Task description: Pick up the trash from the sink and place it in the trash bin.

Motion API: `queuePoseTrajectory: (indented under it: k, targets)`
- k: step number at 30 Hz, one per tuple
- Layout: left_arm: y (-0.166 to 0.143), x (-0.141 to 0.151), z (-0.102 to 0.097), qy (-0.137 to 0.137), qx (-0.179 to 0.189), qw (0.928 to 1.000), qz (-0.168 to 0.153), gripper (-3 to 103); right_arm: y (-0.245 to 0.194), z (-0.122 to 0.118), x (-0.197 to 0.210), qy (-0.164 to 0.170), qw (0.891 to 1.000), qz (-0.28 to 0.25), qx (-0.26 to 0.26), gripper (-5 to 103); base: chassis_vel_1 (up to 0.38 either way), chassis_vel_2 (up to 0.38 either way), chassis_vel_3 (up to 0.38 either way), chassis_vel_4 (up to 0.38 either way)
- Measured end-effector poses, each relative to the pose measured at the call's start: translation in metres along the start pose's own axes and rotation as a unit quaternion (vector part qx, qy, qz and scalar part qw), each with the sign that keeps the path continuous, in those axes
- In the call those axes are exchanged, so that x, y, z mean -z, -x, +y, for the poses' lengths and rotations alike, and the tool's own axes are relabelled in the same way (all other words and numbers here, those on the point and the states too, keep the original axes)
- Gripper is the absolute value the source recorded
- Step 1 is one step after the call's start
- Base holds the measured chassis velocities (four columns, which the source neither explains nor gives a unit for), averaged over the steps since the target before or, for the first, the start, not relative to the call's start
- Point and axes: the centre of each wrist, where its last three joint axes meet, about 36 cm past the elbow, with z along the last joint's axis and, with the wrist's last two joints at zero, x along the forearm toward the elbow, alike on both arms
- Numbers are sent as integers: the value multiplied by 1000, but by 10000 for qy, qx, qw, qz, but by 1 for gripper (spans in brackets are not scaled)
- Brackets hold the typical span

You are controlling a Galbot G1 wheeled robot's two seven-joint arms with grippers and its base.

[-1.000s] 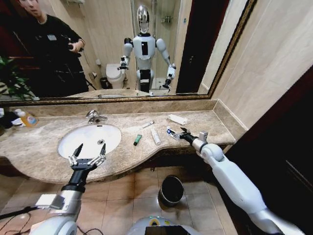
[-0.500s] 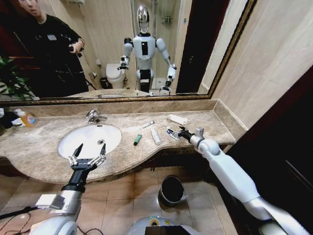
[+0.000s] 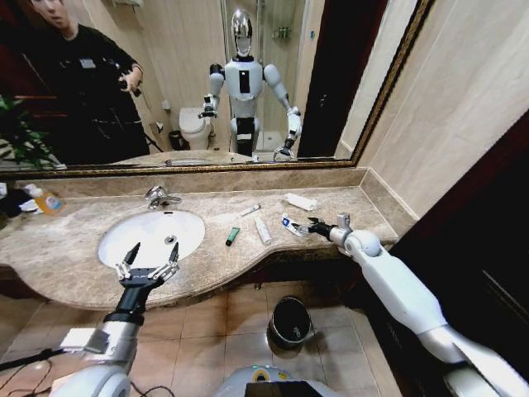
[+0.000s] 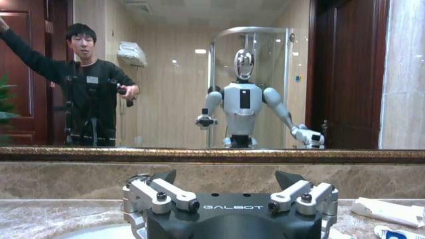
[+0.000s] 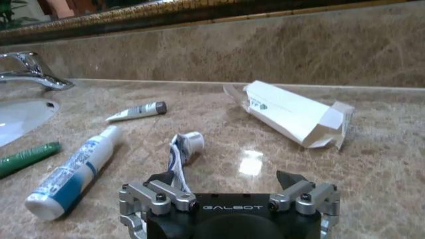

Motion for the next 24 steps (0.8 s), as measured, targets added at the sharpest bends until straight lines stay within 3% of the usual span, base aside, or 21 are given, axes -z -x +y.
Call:
queuePoseTrajectory:
  k: [2, 5, 8, 10, 11, 14, 17, 19, 21, 23, 24]
  targets:
    - [0, 0, 0, 0, 0, 10000, 0, 100, 0, 0, -2, 7, 10000, 15, 4, 102, 0, 0, 0, 0]
    - [0, 0, 0, 0, 0, 10000, 0, 100, -2, 2, -5, 36, 10000, 16, 20, 96, 0, 0, 0, 0]
    - [0, 0, 0, 0, 0, 10000, 0, 100, -3, 3, -7, 63, 10000, -2, 28, 82, 0, 0, 0, 0]
    - [0, 0, 0, 0, 0, 10000, 0, 100, -3, 3, -8, 71, 10000, -14, 32, 82, 0, 0, 0, 0]
    - [0, 0, 0, 0, 0, 10000, 0, 100, -4, 4, -8, 72, 10000, -35, 36, 71, 0, 0, 0, 0]
    - [0, 0, 0, 0, 0, 10000, 0, 100, -4, 5, -8, 66, 9999, -72, 41, 65, 0, 0, 0, 0]
    - [0, 0, 0, 0, 0, 10000, 0, 100, -6, 5, -7, 51, 9999, -110, 47, 48, 0, 0, 0, 0]
    - [0, 0, 0, 0, 0, 10000, 0, 100, -6, 5, -7, 49, 9999, -122, 47, 48, 0, 0, 0, 0]
    - [0, 0, 0, 0, 0, 10000, 0, 100, -8, 6, -10, 44, 9998, -173, 46, 32, 0, 0, 0, 0]
    - [0, 0, 0, 0, 0, 10000, 0, 100, -9, 7, -10, 44, 9998, -179, 48, 32, 0, 0, 0, 0]
    - [0, 0, 0, 0, 0, 10000, 0, 100, -10, 8, -13, 44, 9998, -192, 56, 27, 0, 0, 0, 0]
